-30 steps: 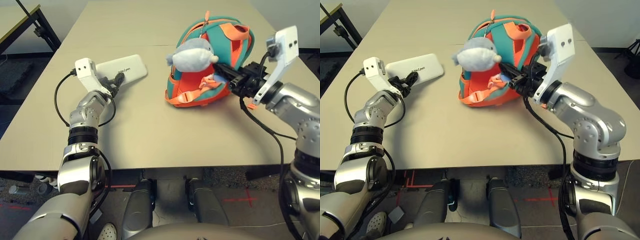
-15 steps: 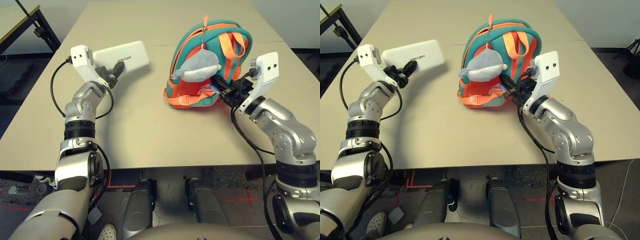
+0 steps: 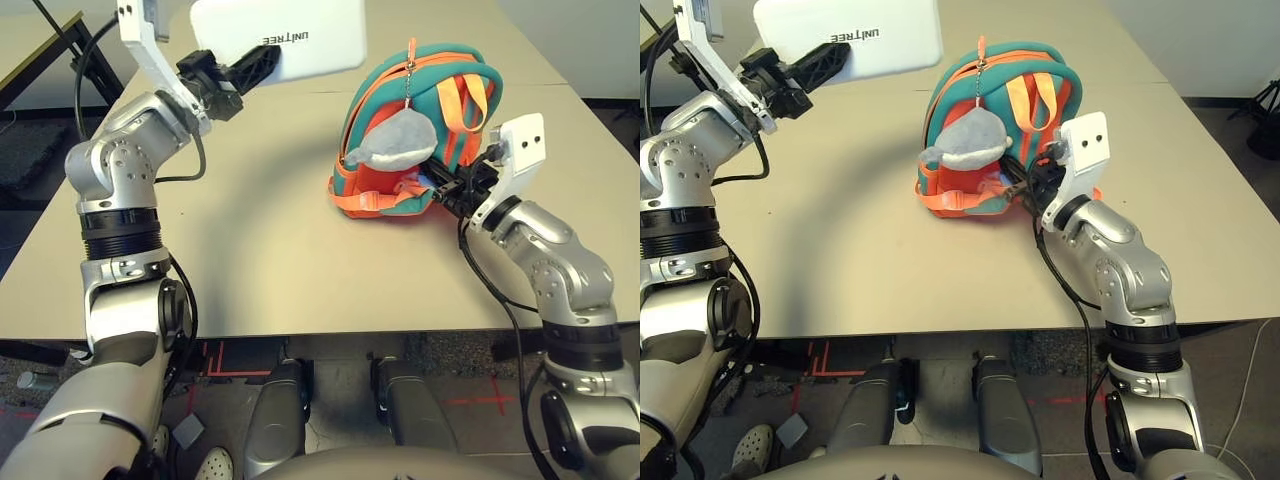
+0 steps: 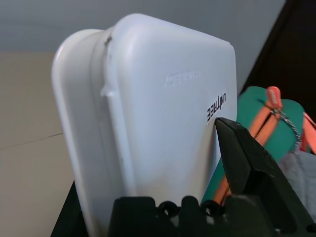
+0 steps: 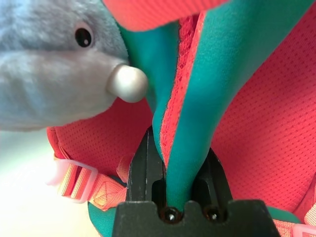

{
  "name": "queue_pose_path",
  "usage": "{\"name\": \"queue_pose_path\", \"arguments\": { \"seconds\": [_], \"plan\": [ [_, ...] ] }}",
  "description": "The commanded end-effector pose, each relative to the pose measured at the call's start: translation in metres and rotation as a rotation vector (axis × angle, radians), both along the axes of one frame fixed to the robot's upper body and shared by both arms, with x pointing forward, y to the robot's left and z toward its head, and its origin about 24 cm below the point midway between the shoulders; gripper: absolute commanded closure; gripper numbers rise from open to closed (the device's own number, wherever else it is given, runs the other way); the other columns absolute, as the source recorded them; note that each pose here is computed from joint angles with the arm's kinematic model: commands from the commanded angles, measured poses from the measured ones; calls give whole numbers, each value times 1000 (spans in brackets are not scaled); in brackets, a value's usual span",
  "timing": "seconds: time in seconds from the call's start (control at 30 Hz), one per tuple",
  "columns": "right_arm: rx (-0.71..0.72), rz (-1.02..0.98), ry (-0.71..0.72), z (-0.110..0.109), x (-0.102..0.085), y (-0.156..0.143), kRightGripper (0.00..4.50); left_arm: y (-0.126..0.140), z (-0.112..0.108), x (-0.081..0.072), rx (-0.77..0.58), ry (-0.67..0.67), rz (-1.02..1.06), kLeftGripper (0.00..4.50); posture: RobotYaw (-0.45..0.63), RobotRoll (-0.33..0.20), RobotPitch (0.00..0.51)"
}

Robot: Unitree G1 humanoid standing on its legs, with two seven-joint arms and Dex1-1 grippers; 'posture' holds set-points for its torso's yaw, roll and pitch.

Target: Put the pencil case into the backpack and zip it.

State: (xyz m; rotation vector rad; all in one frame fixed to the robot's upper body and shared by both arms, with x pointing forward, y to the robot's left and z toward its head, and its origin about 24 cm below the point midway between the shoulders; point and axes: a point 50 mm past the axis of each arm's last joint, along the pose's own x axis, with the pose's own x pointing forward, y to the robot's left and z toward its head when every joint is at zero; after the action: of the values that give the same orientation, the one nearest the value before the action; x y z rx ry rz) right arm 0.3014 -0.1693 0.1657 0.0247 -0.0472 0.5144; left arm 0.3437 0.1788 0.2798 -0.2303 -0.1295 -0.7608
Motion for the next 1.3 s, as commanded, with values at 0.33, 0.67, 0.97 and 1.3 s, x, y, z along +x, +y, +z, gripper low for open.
{"name": "queue_pose_path", "arguments": {
  "seconds": [0.33, 0.67, 0.97, 1.3],
  "plan": [
    [-20, -39, 98, -23, 4, -7, 4310, 11, 8, -17, 38, -29, -49, 1339, -117, 0, 154],
    [-24, -41, 102, -24, 8, -8, 4310, 17, -1, -29, 99, 6, -72, 1339, -103, 0, 157],
    [-20, -42, 96, -22, 10, -7, 4310, 2, -14, -25, 189, 9, -109, 1339, -115, 0, 159],
    [-19, -55, 94, -22, 9, -7, 4310, -17, -28, -17, 357, -45, -189, 1340, -137, 0, 159]
  ]
}}
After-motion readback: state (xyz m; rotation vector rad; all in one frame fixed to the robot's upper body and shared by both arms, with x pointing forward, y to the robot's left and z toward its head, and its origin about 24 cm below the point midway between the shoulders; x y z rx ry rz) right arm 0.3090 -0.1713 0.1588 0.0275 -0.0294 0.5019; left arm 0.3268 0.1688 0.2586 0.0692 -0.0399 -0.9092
